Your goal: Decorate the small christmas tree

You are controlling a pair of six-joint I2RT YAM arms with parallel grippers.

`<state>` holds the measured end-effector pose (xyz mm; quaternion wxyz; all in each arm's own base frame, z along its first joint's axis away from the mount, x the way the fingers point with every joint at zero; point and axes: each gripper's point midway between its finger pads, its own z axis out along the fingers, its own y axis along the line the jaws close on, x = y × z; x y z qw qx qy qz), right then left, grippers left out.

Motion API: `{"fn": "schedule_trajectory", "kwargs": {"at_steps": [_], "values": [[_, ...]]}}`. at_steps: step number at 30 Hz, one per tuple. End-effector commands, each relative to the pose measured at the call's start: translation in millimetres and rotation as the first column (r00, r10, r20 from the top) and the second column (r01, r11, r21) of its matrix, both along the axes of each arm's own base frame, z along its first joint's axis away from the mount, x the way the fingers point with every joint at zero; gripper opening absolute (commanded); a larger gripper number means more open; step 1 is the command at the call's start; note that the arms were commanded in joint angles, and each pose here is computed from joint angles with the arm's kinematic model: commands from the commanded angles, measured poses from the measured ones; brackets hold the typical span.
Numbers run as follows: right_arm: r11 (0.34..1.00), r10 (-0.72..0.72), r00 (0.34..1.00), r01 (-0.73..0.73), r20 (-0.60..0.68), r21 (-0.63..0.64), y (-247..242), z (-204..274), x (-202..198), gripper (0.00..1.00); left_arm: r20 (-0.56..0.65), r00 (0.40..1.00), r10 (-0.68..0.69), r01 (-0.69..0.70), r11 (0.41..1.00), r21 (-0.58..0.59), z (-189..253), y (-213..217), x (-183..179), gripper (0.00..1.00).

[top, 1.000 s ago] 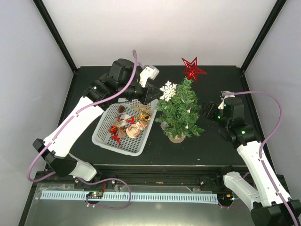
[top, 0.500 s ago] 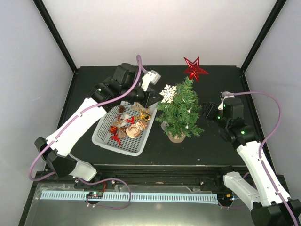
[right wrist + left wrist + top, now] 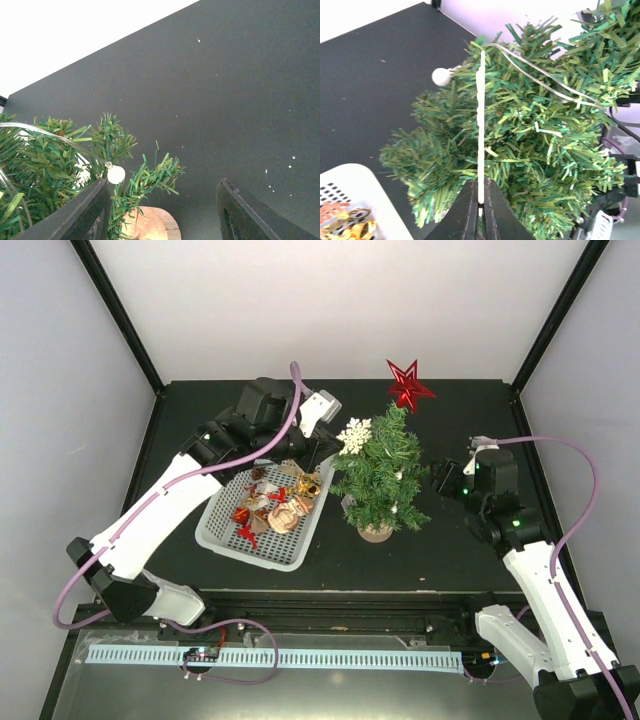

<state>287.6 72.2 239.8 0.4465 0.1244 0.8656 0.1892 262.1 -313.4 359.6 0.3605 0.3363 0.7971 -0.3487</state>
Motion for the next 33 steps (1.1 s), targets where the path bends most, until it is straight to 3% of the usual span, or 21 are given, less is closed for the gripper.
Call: {"fn": "schedule_trajectory", "kwargs": {"at_steps": [1,6,9,14,21,25,30,33], "values": [[1.0,-0.013,0.999,0.013,0.03,0.006,-2,7,2,0.59,0.116,0.99,0.077,-0.079,0.997,0.017,24,20,4,0.02],[1.0,-0.013,0.999,0.012,0.036,0.015,-2,11,2,0.59,0.188,0.979,0.072,-0.076,0.997,0.013,40,31,-4,0.02],[1.0,-0.023,0.999,0.022,0.046,0.012,-4,16,-1,0.58,0.264,0.964,-0.011,0.002,0.999,0.033,47,33,-17,0.02],[1.0,-0.007,0.993,0.006,0.116,0.01,-7,40,-16,0.58,0.404,0.882,-0.242,0.221,0.97,0.097,61,45,-60,0.02],[0.979,0.187,0.937,-0.202,0.297,0.02,21,102,-61,0.55,0.438,0.746,-0.501,0.475,0.862,0.177,45,49,-105,0.02],[0.919,0.345,0.814,-0.394,0.466,0.008,41,142,-109,0.55,0.43,0.669,-0.606,0.599,0.782,0.169,42,51,-133,0.02],[0.659,0.639,0.518,-0.75,0.568,-0.058,86,174,-184,0.56,0.403,0.586,-0.703,0.736,0.67,0.099,51,51,-163,0.02],[0.551,0.701,0.411,-0.831,0.583,-0.076,95,186,-210,0.57,0.33,0.56,-0.76,0.801,0.599,0.021,53,47,-173,0.02]]}}
